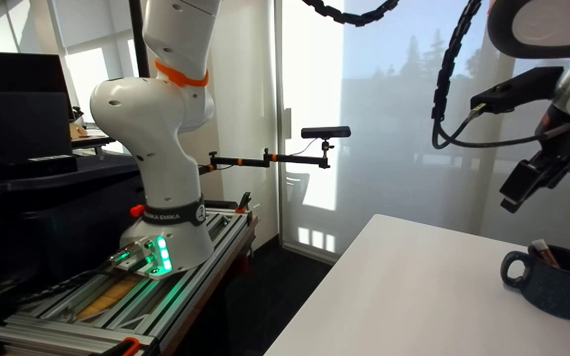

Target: Remove the marker from the mug.

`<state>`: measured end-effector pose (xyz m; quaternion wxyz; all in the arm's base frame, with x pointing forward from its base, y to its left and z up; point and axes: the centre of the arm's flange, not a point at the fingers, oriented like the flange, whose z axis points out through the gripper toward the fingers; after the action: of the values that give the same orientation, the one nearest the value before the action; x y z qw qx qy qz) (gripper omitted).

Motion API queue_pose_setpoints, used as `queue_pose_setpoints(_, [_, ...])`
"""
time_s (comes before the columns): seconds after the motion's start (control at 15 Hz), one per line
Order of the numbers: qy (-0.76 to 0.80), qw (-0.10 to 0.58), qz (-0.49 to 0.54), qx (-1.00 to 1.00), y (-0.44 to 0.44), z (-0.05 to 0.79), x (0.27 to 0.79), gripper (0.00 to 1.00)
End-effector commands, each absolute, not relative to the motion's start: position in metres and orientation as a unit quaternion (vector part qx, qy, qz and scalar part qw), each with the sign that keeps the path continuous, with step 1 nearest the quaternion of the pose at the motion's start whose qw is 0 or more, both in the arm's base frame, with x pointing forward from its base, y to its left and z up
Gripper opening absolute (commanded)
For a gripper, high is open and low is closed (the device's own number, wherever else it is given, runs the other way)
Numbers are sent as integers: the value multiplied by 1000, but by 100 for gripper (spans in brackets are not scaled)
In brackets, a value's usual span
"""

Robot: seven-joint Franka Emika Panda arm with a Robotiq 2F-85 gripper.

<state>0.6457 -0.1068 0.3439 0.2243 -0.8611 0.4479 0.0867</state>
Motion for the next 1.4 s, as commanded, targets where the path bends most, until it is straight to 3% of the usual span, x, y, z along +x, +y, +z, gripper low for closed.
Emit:
queue_pose_setpoints(0.0, [500, 258, 93, -822, -104, 330, 671, 100])
queue_pose_setpoints(0.67, [486, 226, 130, -834, -112, 308, 696, 100])
queue_pose_setpoints(0.73, [495, 239, 120, -827, -110, 305, 679, 100])
queue_pose_setpoints(1.33, [499, 243, 124, -823, -108, 296, 687, 100])
